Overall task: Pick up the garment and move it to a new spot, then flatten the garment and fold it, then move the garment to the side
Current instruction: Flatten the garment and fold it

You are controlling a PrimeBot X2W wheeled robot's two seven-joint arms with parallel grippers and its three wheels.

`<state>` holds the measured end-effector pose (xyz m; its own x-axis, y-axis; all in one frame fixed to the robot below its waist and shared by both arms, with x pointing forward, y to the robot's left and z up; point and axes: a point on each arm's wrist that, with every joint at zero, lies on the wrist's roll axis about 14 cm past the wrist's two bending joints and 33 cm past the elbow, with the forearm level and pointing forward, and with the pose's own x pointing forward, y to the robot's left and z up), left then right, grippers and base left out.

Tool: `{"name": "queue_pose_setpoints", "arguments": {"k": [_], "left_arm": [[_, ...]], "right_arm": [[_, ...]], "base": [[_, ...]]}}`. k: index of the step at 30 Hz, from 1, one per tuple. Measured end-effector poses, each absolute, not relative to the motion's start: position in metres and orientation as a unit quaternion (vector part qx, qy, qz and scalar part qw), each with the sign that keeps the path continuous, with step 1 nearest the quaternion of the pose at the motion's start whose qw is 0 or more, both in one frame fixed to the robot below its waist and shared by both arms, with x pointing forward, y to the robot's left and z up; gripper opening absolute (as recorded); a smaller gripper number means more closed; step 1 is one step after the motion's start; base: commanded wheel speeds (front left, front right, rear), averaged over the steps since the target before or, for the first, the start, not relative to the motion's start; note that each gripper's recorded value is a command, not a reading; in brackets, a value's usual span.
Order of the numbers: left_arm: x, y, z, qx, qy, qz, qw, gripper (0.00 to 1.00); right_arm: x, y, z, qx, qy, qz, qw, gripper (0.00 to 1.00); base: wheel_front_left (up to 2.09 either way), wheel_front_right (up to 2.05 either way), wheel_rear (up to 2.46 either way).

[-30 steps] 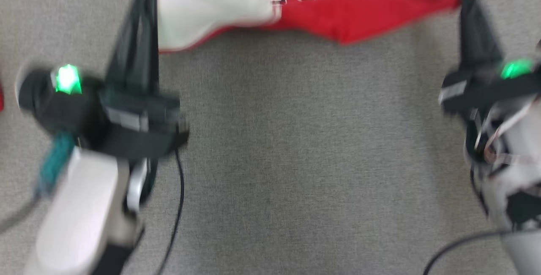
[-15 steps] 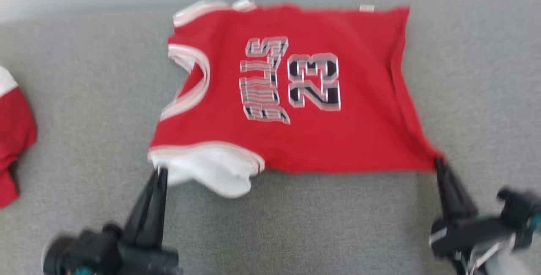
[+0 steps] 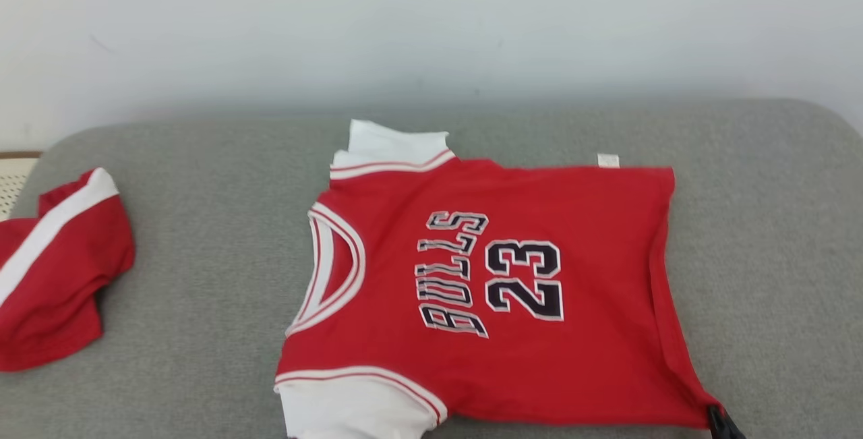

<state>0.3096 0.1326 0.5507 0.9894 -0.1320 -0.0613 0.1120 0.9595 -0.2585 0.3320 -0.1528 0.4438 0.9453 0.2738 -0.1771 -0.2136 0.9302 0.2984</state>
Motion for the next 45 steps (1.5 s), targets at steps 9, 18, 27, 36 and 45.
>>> {"name": "queue_pose_setpoints", "arguments": {"k": [9, 18, 27, 36, 45], "left_arm": [[0.276, 0.136, 0.539, -0.149, 0.093, -0.056, 0.983, 0.00], [0.306, 0.133, 0.556, -0.104, 0.063, -0.098, 0.988, 0.00], [0.354, 0.121, 0.574, -0.072, 0.030, -0.137, 0.988, 0.00], [0.411, 0.113, 0.570, -0.080, 0.017, -0.146, 0.986, 0.00], [0.452, 0.113, 0.557, -0.089, 0.013, -0.138, 0.986, 0.00]], "right_arm": [[0.308, -0.148, 0.447, 0.122, 0.136, 0.120, 0.976, 0.00], [0.315, -0.155, 0.453, 0.123, 0.148, 0.103, 0.976, 0.00], [0.341, -0.161, 0.473, 0.122, 0.118, 0.100, 0.980, 0.00], [0.380, -0.164, 0.474, 0.119, 0.115, 0.106, 0.981, 0.00], [0.411, -0.157, 0.460, 0.095, 0.139, 0.133, 0.977, 0.00]], "base": [[0.00, 0.00, 0.00], [0.00, 0.00, 0.00], [0.00, 0.00, 0.00], [0.00, 0.00, 0.00], [0.00, 0.00, 0.00]]}}
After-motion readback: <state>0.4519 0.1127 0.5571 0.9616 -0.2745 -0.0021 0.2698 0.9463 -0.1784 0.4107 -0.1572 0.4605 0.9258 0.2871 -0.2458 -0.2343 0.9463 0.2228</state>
